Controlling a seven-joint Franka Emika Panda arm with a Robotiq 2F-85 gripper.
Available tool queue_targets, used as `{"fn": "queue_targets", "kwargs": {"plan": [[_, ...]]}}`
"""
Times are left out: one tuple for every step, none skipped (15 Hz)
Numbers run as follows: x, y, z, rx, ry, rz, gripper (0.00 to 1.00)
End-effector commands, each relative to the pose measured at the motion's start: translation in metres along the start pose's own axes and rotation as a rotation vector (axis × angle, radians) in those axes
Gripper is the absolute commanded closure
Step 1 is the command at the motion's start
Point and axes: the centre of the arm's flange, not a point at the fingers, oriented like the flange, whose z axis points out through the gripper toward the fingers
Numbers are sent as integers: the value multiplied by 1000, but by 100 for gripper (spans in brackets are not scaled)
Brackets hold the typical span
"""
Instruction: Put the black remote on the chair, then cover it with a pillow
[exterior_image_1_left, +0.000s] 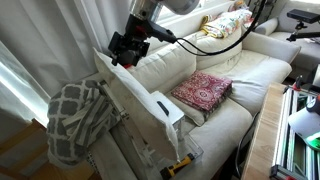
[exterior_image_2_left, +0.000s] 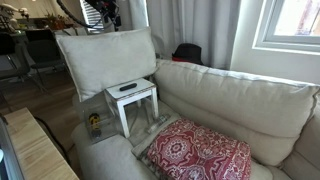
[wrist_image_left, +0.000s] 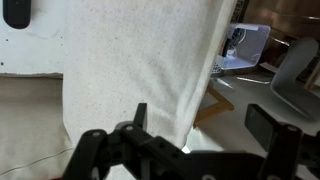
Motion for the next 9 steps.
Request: {"fn": "queue_targets", "kwargs": {"plan": [[-10, -13, 14, -14, -18, -20, 0], [-13, -16, 16, -13, -25, -24, 0], [-15, -19, 19, -20, -27, -27, 0], [-16, -21, 22, -30, -26, -29, 1], [-18, -22, 25, -37, -29, -29, 5], [-19, -22, 28, -51, -26, -34, 15], [-19, -22, 30, -65, -23, -38, 26], [-20, -22, 32, -79, -16, -45, 33], [-21, -22, 33, -87, -13, -49, 38]]}}
